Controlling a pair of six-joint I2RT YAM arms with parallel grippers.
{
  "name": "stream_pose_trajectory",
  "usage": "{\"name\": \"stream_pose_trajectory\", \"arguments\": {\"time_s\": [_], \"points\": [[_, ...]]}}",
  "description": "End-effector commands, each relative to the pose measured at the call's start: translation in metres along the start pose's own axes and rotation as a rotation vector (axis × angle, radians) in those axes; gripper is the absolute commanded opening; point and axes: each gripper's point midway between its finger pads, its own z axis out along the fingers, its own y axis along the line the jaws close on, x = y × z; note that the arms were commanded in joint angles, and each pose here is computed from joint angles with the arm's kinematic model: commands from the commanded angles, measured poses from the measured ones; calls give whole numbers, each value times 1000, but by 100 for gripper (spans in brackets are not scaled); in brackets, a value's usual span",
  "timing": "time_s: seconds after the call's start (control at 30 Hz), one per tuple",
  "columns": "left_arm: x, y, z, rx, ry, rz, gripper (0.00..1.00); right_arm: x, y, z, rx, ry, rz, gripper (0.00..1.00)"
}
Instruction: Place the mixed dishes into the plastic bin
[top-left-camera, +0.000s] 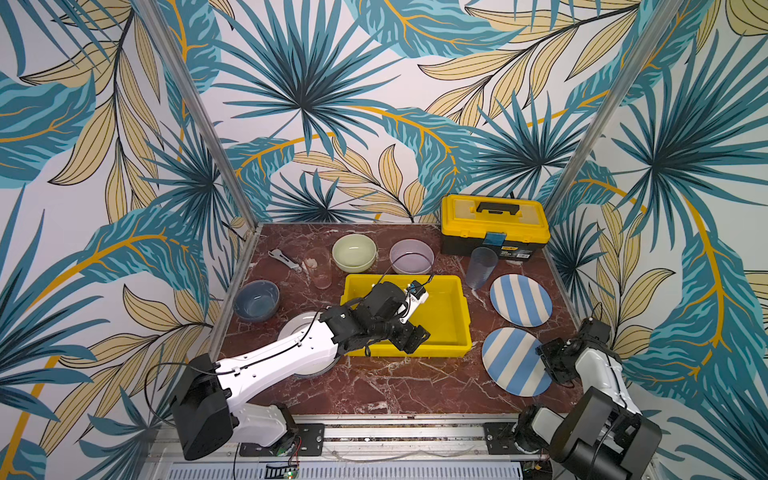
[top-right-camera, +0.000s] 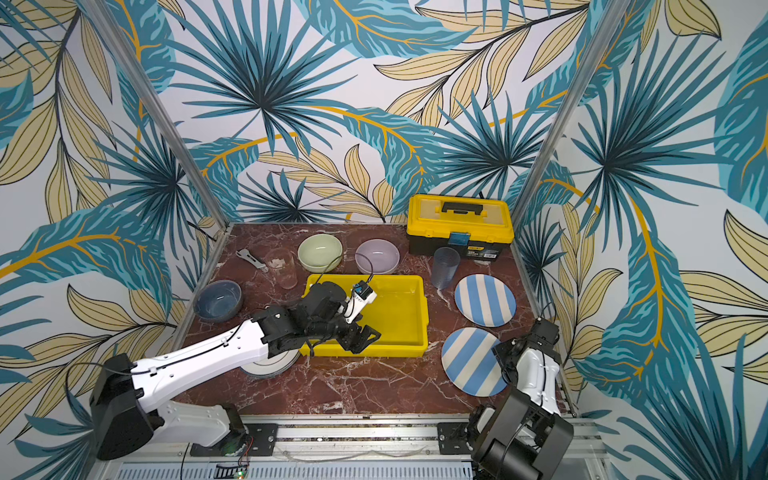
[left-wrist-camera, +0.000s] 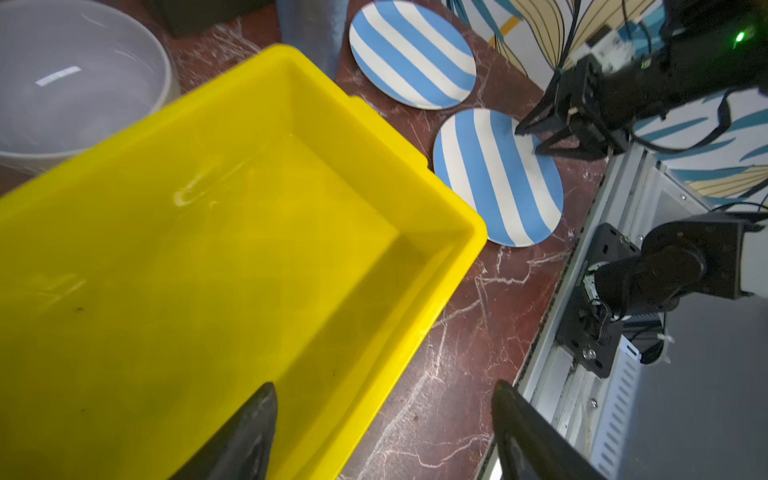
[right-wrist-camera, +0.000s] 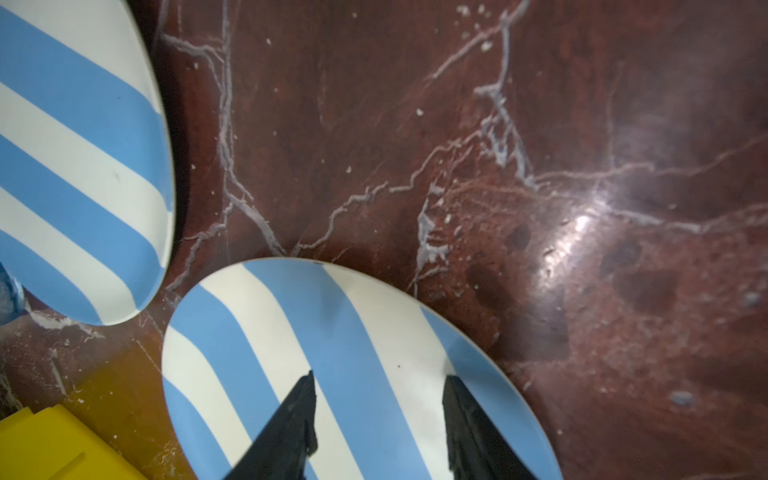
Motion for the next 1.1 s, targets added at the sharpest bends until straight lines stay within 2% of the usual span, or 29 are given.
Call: {"name": "stream_pose_trajectory", "arguments": {"time_s": [0.0, 0.1, 0.23, 0.5, 0.8, 1.07], "points": [[5, -13, 8, 50, 34, -4, 75, -8, -2, -11, 33, -37, -26, 53], [21, -21, 17, 54, 77, 46, 73, -14, -6, -13, 56, -81, -25, 58], [35, -14, 21, 6, 112, 64, 67, -15, -5, -8, 51, -81, -30, 59], [60, 27, 22, -196, 163, 211, 70, -15, -4, -3, 33, -81, -24, 60], [64, 46, 40, -282, 214, 291, 68, -16, -4, 2, 41, -70, -22, 63], [62, 60, 51, -352, 215, 318, 64, -26, -8, 0, 101, -73, -49, 70]]}}
